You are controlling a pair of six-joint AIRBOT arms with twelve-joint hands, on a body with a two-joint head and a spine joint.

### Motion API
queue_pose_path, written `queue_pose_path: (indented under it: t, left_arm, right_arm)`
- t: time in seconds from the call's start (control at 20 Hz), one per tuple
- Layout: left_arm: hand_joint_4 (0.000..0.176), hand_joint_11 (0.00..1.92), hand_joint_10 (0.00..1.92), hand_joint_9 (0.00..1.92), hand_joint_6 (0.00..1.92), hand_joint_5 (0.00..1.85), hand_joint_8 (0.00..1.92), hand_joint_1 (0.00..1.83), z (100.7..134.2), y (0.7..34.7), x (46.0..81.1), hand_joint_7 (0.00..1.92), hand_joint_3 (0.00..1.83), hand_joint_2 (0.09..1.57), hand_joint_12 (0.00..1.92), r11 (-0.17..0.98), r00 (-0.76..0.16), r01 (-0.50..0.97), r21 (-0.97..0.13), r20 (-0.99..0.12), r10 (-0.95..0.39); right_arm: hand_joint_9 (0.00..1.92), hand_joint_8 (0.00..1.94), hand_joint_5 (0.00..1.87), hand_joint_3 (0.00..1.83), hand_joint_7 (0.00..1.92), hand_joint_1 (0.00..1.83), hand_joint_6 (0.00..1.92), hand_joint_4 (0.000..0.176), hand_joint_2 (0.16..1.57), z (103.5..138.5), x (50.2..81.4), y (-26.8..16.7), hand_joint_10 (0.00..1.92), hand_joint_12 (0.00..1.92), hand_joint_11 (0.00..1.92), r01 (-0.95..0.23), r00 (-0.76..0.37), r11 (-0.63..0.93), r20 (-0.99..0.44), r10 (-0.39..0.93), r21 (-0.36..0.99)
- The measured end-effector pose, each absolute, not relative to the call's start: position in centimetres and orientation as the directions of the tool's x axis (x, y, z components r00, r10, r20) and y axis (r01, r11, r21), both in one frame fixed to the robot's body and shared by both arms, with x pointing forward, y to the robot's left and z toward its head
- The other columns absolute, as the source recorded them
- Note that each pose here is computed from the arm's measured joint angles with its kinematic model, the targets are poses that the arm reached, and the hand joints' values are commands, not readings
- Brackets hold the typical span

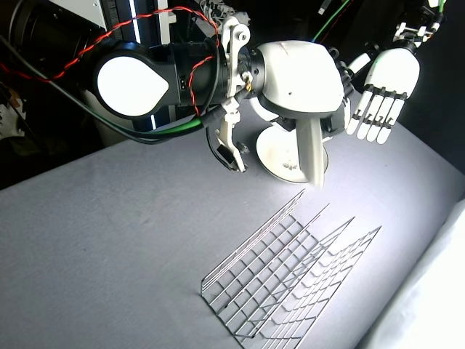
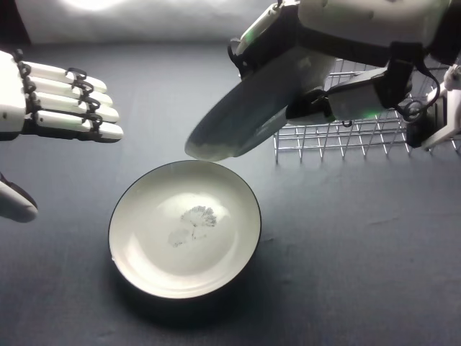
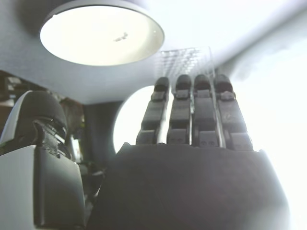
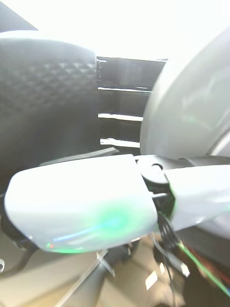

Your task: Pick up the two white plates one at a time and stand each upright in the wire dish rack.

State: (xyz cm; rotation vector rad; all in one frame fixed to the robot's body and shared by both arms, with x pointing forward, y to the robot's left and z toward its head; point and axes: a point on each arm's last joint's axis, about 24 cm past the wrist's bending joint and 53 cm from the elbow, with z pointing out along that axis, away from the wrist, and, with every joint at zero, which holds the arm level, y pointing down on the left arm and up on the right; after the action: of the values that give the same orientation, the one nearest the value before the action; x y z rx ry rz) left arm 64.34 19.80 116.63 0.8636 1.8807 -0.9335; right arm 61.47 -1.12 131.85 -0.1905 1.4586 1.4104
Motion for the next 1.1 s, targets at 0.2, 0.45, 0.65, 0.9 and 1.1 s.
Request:
queue_pose_path:
  t: [0.2, 0.45, 0.65, 0.9, 1.1]
  left_arm:
    - [0.0, 0.0, 0.0, 0.0, 0.0, 0.0, 0.0, 0.0, 116.2, 18.6, 64.0, 0.0, 0.0, 1.1, 0.0, 0.462, -0.407, 0.843, -0.275, -0.888, 0.215]
    - [0.0, 0.0, 0.0, 0.0, 0.0, 0.0, 0.0, 0.0, 114.3, 18.3, 63.5, 0.0, 0.0, 1.1, 0.0, 0.469, -0.435, 0.835, -0.288, -0.866, 0.244]
    - [0.0, 0.01, 0.0, 0.0, 0.0, 0.0, 0.0, 0.0, 112.9, 17.9, 62.9, 0.01, 0.0, 1.09, 0.0, 0.461, -0.453, 0.835, -0.3, -0.85, 0.269]
    - [0.0, 0.01, 0.0, 0.0, 0.01, 0.02, 0.01, 0.0, 111.4, 16.7, 61.7, 0.01, 0.0, 1.09, 0.0, 0.442, -0.474, 0.837, -0.324, -0.831, 0.289]
    - [0.0, 0.0, 0.0, 0.0, 0.0, 0.0, 0.0, 0.0, 110.5, 16.7, 61.2, 0.0, 0.0, 1.1, 0.0, 0.442, -0.475, 0.839, -0.317, -0.823, 0.312]
  right_arm:
    - [1.07, 0.79, 0.93, 0.0, 1.06, 1.39, 1.0, 0.0, 1.08, 133.7, 62.8, -2.3, 1.01, 1.16, 0.98, -0.641, -0.483, 0.229, -0.616, 0.622, 0.733]
    - [1.07, 0.82, 0.91, 0.0, 1.05, 1.39, 1.0, 0.0, 1.08, 133.7, 64.1, -3.2, 1.03, 1.17, 0.97, -0.559, -0.519, 0.191, -0.521, 0.677, 0.807]
    - [1.09, 0.75, 0.95, 0.0, 1.08, 1.39, 0.97, 0.0, 1.07, 134.0, 65.6, -4.6, 0.99, 1.17, 0.99, -0.488, -0.531, 0.144, -0.423, 0.734, 0.861]
    - [1.09, 0.77, 0.92, 0.0, 1.08, 1.39, 0.96, 0.0, 1.07, 135.3, 66.9, -5.9, 1.01, 1.19, 1.0, -0.443, -0.527, 0.096, -0.345, 0.777, 0.891]
    - [1.08, 0.77, 0.92, 0.0, 1.08, 1.39, 0.96, 0.0, 1.07, 136.4, 68.0, -7.5, 1.02, 1.2, 0.99, -0.447, -0.495, 0.088, -0.328, 0.805, 0.89]
